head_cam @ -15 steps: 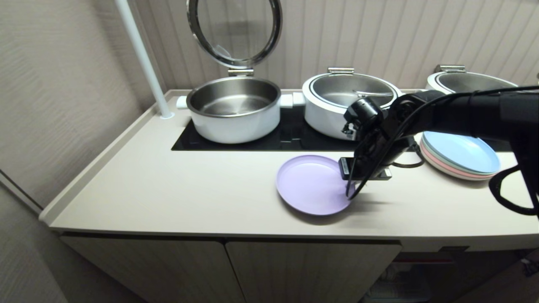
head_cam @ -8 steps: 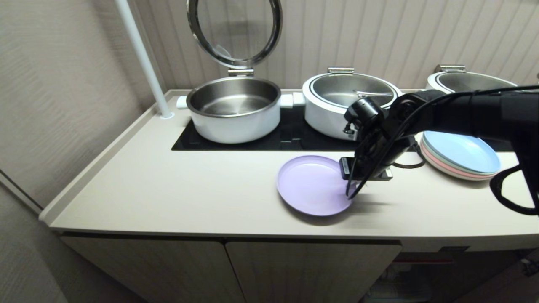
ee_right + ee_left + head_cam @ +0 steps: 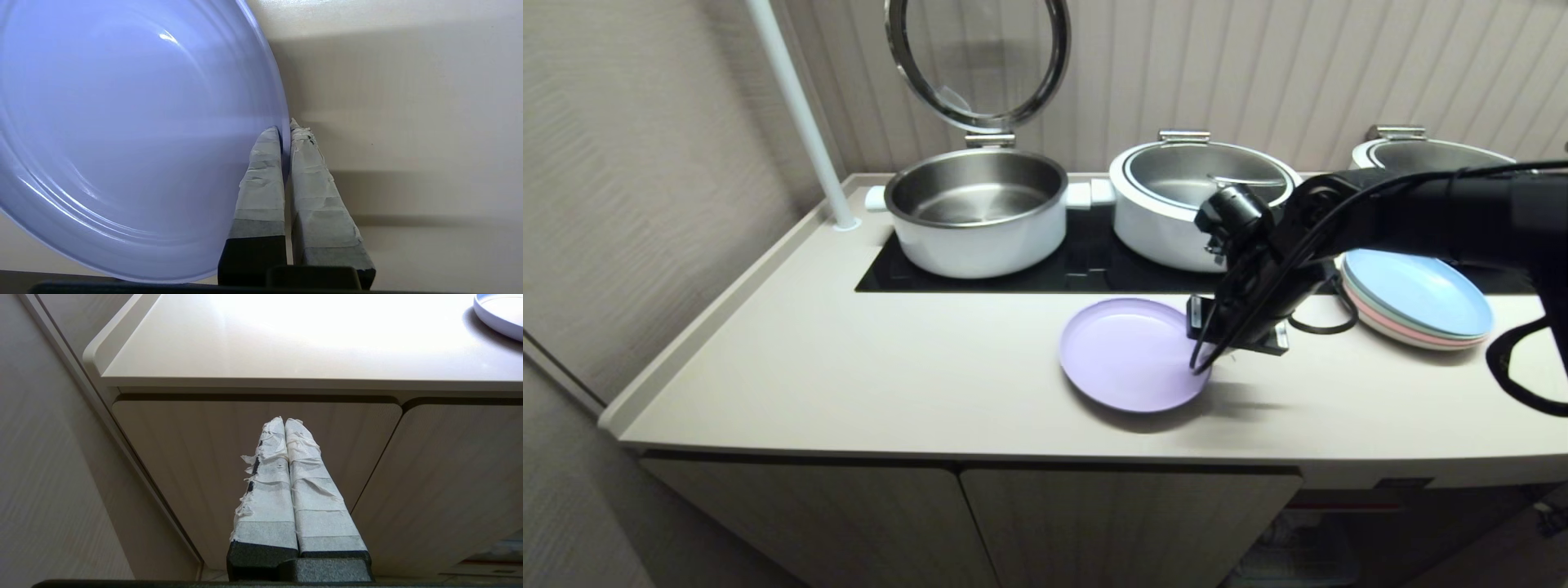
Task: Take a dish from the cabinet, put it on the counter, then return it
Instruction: Pick up the plate from the table
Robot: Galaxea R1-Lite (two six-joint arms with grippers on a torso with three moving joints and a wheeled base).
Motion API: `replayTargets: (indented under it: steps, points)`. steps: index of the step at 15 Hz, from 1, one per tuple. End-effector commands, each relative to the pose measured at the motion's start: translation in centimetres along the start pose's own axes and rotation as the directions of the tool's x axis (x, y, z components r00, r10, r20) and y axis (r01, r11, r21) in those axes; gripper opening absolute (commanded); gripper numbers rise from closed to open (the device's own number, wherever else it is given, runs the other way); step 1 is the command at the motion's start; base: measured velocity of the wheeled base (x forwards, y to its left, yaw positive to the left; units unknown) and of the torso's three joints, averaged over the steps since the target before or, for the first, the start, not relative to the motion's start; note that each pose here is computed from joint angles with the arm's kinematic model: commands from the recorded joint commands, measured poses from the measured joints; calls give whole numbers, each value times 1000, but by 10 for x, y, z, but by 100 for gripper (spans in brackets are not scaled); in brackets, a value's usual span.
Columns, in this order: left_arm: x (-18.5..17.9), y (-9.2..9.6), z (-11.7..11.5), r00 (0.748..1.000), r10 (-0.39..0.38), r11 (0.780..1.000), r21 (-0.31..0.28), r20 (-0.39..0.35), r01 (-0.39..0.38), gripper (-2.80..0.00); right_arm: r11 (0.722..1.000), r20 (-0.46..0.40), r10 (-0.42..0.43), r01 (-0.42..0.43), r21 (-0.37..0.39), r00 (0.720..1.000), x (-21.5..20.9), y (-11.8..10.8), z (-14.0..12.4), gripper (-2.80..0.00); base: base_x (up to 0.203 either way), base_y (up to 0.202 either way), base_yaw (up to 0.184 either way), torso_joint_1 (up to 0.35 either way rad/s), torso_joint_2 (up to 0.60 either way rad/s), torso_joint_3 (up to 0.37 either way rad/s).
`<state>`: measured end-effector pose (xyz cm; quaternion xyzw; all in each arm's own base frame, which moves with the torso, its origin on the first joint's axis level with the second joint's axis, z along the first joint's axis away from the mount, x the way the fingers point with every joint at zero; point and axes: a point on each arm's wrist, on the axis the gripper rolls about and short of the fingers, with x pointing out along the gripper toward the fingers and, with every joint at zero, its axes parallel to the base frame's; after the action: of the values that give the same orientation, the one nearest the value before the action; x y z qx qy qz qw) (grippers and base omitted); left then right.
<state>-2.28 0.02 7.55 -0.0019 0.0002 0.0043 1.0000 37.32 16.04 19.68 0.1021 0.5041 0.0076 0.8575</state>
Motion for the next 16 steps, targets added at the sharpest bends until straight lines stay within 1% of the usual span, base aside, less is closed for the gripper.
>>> replayTargets:
  steps: [1, 8, 10, 13, 16]
  points:
    - [0, 0, 0, 1000, 1, 1000, -1, 0, -1, -280, 1000, 7, 6, -6, 19, 1000, -6, 0, 0, -280, 0, 0, 0, 0, 0, 0]
    - [0, 0, 0, 1000, 1, 1000, -1, 0, -1, -280, 992, 40, 26, -30, 119, 999, -29, -3, 0, -280, 0, 0, 0, 0, 0, 0]
    - [0, 0, 0, 1000, 1, 1000, -1, 0, -1, -280, 991, 37, 24, -29, 134, 999, -34, -6, -4, -280, 0, 0, 0, 0, 0, 0]
    - [0, 0, 0, 1000, 1, 1000, -1, 0, -1, -280, 982, 39, 23, -30, 185, 999, -43, -9, -8, -280, 0, 0, 0, 0, 0, 0]
    - [0, 0, 0, 1000, 1, 1000, -1, 0, -1, -280, 981, 32, 16, -22, 195, 999, -52, -16, -15, -280, 0, 0, 0, 0, 0, 0]
